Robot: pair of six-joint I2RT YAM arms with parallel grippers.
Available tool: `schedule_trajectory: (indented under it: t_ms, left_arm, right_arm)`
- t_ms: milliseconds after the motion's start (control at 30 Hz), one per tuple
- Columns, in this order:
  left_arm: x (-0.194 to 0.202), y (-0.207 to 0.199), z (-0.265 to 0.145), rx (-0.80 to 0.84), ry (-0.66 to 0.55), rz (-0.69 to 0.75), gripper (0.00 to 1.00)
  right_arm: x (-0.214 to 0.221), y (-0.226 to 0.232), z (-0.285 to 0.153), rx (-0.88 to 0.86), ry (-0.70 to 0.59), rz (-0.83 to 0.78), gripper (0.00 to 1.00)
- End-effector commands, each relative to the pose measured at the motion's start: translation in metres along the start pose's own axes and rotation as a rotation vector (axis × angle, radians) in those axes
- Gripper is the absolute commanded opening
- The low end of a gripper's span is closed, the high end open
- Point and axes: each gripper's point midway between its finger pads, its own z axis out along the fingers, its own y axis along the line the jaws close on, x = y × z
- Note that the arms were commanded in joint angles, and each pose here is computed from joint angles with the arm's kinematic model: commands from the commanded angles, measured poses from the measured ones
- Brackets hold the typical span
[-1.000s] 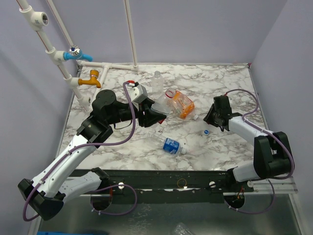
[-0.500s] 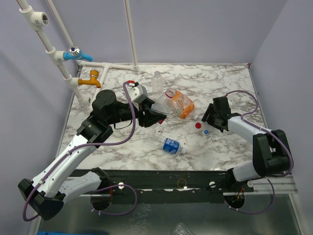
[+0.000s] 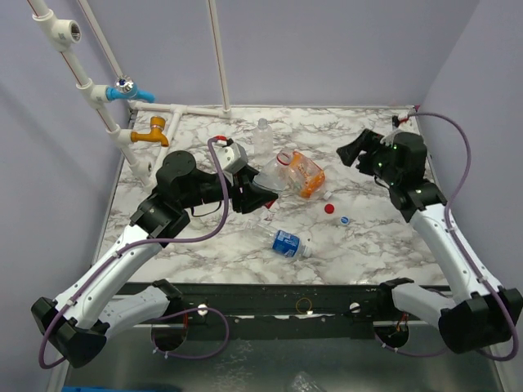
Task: Unscrew the bottle caps
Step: Place the plastic bottle at the center of the board.
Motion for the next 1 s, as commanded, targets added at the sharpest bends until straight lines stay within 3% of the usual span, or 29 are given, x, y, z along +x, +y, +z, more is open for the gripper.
schedule_trajectory:
  t_ms: [0,167,333,533,967]
  left_arm:
    - [0.003,0.007,0.001,-0.026,-0.008,-0.009,0.0]
    - [0.01,0.016,0.003,-0.063,0.001,-0.021,0.0]
    - [0.01,0.018,0.005,-0.067,0.001,-0.03,0.0]
    - [0.006,0.02,0.006,-0.071,-0.006,-0.026,0.0]
    - [-0.002,0.018,-0.001,-0.083,-0.032,-0.015,0.0]
  right_arm:
    - [-0.06,0.112,-0.059,-0.492,-0.092,-0.147,0.8]
    - [-0.087,0.192,-0.13,-0.894,-0.16,-0.234,0.86]
    - [-0.077,0.245,-0.161,-1.09,-0.161,-0.297,0.88]
    - [-0.042,0.287,-0.155,-1.145,-0.088,-0.341,0.84]
    - [-0.006,0.293,-0.124,-1.06,0.006,-0.353,0.59]
